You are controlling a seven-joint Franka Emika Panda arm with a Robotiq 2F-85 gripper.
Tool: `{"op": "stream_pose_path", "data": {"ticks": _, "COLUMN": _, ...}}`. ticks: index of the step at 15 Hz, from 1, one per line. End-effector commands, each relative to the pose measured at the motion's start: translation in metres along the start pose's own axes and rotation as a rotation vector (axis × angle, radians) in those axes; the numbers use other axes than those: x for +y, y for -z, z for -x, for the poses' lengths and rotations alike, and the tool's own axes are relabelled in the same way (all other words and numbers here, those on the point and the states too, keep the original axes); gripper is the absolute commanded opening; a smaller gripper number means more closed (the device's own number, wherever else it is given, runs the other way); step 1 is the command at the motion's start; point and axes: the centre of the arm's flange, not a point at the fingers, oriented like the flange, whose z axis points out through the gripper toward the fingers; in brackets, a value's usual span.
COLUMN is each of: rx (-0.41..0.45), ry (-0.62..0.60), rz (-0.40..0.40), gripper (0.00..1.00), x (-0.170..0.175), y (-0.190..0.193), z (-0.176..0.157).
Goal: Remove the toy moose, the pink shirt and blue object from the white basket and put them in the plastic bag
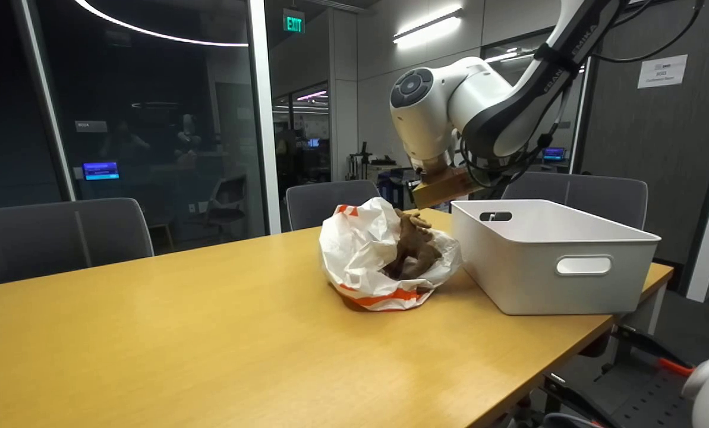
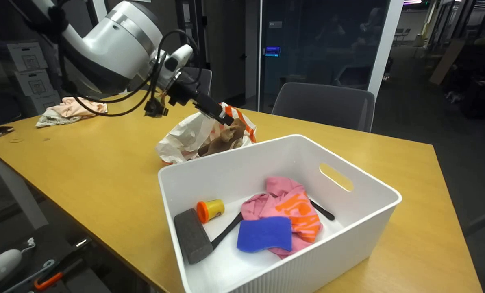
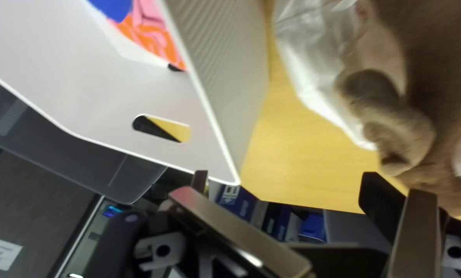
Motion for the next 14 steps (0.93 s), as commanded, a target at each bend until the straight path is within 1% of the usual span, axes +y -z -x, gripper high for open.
{"op": "stream_pose_path", "data": {"ticks": 1, "rx": 0.048, "ry": -0.048, "rz": 0.169, "gripper": 1.0, "x": 0.045, "y": -0.012, "z": -0.047}}
{"op": "stream_pose_path", "data": {"ticks": 3, "rx": 0.024, "ry": -0.077, "rz": 0.275, "gripper": 1.0, "x": 0.075, "y": -0.027, "z": -0.069}}
{"op": "stream_pose_path", "data": {"ticks": 5, "rx": -0.017, "ry": -0.072, "rz": 0.378, "gripper": 1.0, "x": 0.107, "y": -0.045, "z": -0.085}}
{"op": "stream_pose_path", "data": {"ticks": 6, "rx": -0.046, "ry": -0.059, "rz": 0.438, "gripper": 1.0, "x": 0.121, "y": -0.057, "z": -0.089}}
{"op": "stream_pose_path", "data": {"ticks": 8, "rx": -0.118, "ry": -0.026, "rz": 0.526, "gripper": 1.0, "x": 0.146, "y": -0.08, "z": -0.089}}
{"op": "stream_pose_path", "data": {"ticks": 10, "rx": -0.209, "ry": 0.009, "rz": 0.568, "gripper": 1.0, "x": 0.165, "y": -0.101, "z": -0.08}}
{"op": "stream_pose_path", "data": {"ticks": 13, "rx": -0.337, "ry": 0.024, "rz": 0.574, "gripper": 1.0, "x": 0.173, "y": -0.128, "z": -0.054}}
{"op": "stream_pose_path", "data": {"ticks": 14, "rx": -0.387, "ry": 0.04, "rz": 0.561, "gripper": 1.0, "x": 0.172, "y": -0.132, "z": -0.048}}
